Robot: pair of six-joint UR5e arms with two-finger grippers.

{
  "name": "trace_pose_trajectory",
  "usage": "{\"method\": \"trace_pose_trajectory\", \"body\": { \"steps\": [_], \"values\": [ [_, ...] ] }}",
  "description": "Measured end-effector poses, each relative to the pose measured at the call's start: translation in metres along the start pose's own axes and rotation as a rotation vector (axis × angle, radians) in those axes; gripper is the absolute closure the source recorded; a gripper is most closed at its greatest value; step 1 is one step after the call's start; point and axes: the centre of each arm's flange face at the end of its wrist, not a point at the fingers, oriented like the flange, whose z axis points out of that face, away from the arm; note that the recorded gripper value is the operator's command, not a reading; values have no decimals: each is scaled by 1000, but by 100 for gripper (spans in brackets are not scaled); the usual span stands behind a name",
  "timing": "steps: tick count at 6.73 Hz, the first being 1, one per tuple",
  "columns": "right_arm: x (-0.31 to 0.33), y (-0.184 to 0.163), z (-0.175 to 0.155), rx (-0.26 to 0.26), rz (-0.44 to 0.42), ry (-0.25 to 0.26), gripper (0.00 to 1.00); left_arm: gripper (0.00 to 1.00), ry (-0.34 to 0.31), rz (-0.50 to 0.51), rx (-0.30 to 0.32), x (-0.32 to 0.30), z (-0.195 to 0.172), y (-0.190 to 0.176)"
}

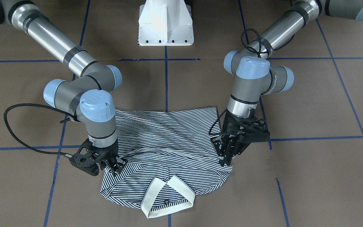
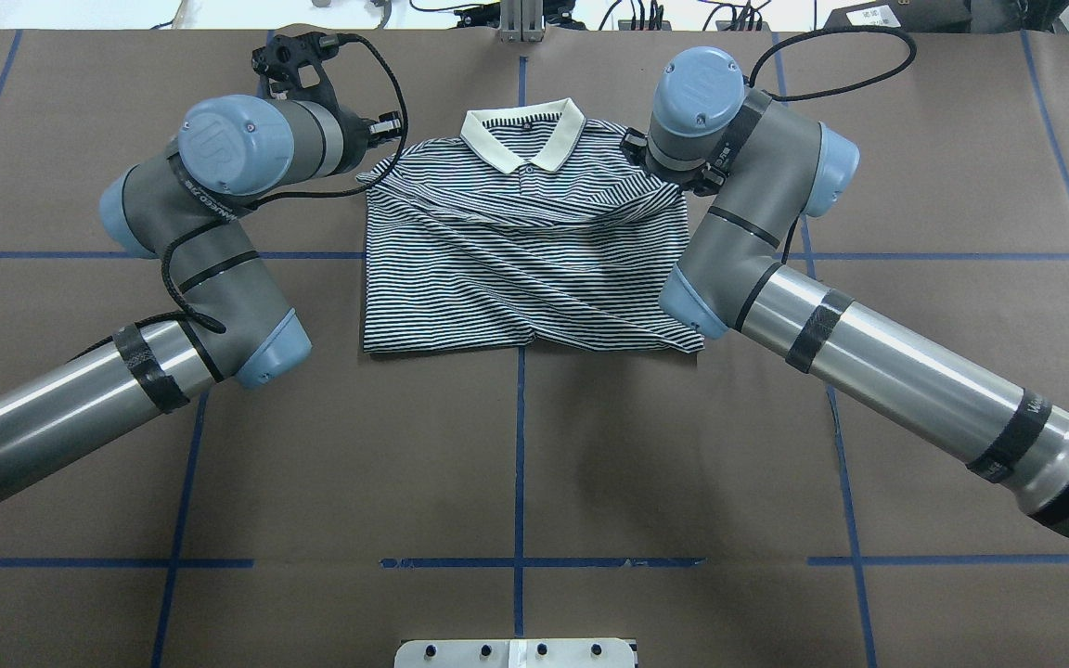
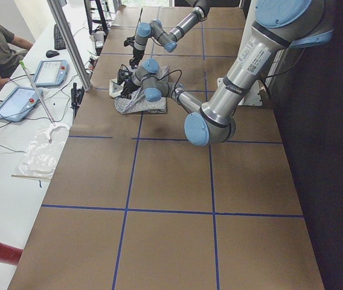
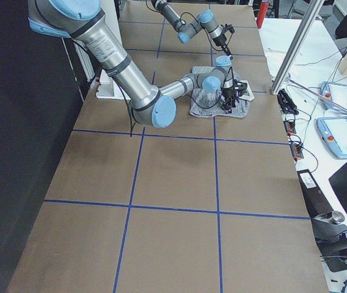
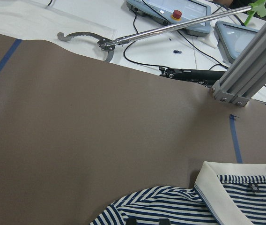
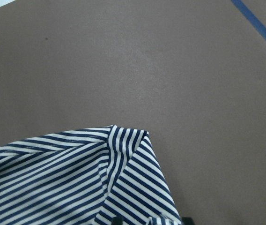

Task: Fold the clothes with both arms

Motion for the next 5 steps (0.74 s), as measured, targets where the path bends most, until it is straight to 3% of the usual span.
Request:
{"method": "trace_pose_trajectory", "body": {
  "steps": [4,5],
  "values": [
    [2,3,0,-28,-19,-1,100,71,12,-19,2,4,-6,-3],
    [-1,3,-2,-28,-22,-7,35,71,12,-21,2,4,-6,-3]
  ]
}}
